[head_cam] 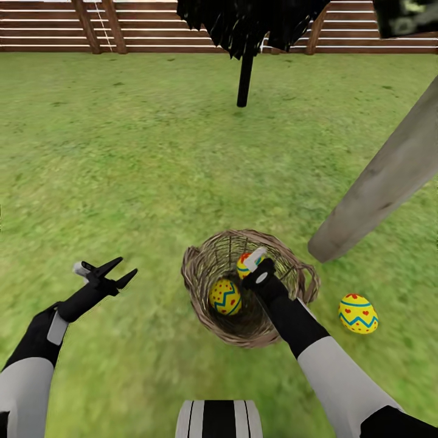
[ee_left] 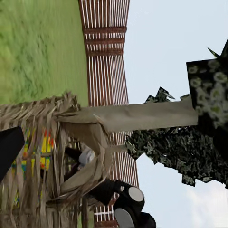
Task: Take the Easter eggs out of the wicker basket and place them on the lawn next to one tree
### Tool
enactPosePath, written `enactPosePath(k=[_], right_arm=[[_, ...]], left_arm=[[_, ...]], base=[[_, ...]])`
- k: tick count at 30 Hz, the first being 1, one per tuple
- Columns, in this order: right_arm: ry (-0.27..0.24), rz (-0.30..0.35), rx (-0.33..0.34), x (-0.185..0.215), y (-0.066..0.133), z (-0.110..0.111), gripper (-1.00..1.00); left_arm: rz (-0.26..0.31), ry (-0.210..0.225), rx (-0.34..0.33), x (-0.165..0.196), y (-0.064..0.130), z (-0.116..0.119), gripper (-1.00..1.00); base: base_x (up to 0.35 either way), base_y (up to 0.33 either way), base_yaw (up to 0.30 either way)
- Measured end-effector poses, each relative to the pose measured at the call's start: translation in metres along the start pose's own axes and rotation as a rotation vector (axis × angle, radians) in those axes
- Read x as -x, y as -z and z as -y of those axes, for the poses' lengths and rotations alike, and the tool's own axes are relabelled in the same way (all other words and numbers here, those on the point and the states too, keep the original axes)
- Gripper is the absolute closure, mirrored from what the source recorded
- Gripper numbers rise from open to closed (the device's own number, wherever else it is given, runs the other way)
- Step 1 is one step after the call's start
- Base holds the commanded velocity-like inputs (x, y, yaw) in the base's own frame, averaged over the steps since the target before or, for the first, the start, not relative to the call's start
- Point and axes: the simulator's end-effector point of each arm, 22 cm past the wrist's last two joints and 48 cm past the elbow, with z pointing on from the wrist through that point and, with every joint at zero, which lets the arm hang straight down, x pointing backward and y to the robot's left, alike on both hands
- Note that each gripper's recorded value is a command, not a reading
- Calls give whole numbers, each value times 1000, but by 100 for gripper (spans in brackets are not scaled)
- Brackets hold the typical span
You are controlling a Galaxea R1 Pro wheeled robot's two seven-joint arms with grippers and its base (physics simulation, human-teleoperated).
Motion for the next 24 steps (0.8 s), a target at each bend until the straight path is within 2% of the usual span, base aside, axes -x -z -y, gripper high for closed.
enactPosePath(k=[15,17,20,23,24], right_arm=[[-4,45,-39,28,31,22,100],[-10,66,-47,38,38,26,100],[-36,65,-70,48,55,39,100],[-85,118,-116,74,92,63,100],[-99,133,-91,81,104,63,100]], left_arm=[[-5,-40,-38,6,-4,38,-100],[-3,-46,-45,7,-5,44,-100],[-2,-60,-50,10,-3,52,-100],[-2,-70,-53,12,-2,60,-100],[-2,-73,-56,12,-2,62,-100]], base=[[-175,0,0],[-49,0,0],[-4,0,0],[0,0,0],[0,0,0]])
